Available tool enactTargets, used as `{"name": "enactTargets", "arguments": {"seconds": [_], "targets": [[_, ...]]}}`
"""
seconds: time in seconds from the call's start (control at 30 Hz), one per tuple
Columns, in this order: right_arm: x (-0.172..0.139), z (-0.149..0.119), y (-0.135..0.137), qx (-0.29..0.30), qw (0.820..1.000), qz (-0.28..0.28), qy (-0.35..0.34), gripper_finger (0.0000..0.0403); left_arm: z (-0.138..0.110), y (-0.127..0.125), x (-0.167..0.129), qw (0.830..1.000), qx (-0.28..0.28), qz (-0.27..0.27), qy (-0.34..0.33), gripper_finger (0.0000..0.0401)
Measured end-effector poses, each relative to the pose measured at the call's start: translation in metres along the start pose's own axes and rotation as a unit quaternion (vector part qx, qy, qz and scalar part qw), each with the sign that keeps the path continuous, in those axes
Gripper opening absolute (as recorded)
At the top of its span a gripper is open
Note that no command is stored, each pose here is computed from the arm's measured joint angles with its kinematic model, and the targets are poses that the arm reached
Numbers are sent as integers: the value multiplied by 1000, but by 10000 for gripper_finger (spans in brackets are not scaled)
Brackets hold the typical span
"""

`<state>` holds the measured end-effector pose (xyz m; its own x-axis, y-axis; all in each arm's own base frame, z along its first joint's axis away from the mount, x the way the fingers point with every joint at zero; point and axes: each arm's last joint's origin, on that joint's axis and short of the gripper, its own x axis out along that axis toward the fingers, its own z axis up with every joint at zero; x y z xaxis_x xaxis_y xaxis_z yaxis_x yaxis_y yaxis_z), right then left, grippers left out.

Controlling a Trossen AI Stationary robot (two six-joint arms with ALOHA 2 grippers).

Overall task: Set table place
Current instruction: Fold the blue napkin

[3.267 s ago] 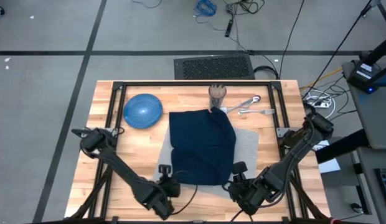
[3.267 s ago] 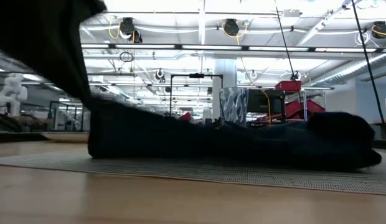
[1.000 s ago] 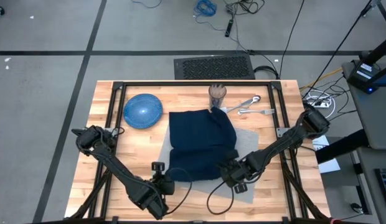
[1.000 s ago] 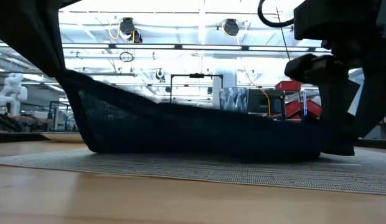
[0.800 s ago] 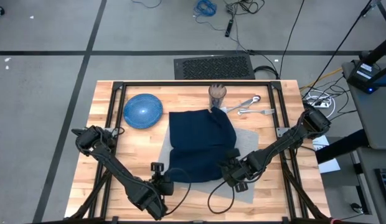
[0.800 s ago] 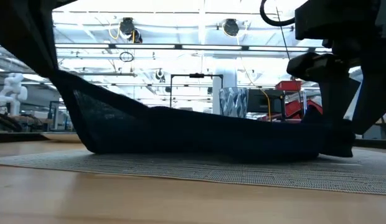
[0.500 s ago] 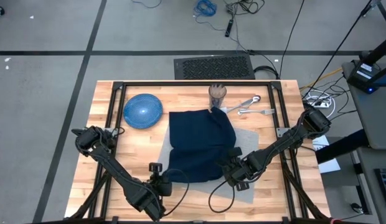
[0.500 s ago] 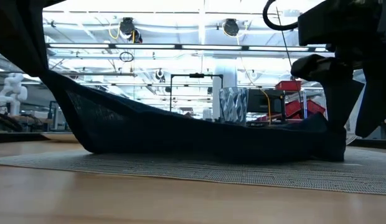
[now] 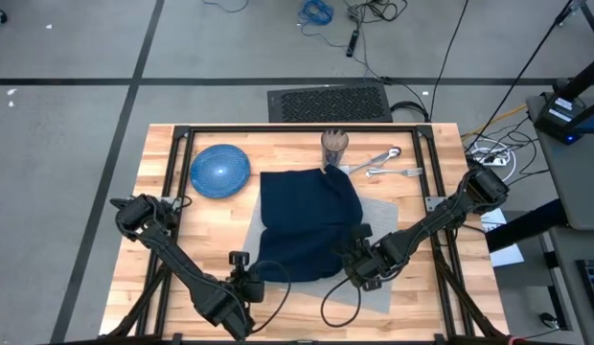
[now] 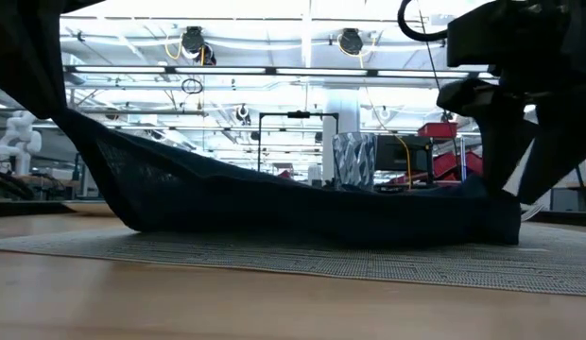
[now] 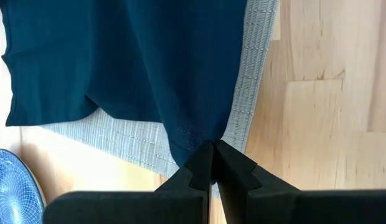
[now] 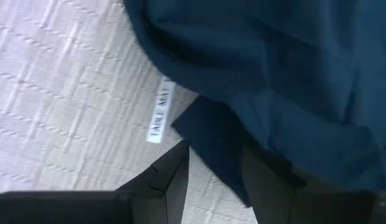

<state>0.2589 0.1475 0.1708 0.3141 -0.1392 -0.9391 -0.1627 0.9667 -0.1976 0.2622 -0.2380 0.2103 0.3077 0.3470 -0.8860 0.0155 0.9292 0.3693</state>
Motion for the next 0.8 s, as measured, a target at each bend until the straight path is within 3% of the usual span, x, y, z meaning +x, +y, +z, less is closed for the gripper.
{"name": "enactTargets", "arguments": {"seconds": [0.8], "targets": [[-1,-8,-7,-15,995,-93,20,128,0,0,0,1000,-4,-3,1,0]]}}
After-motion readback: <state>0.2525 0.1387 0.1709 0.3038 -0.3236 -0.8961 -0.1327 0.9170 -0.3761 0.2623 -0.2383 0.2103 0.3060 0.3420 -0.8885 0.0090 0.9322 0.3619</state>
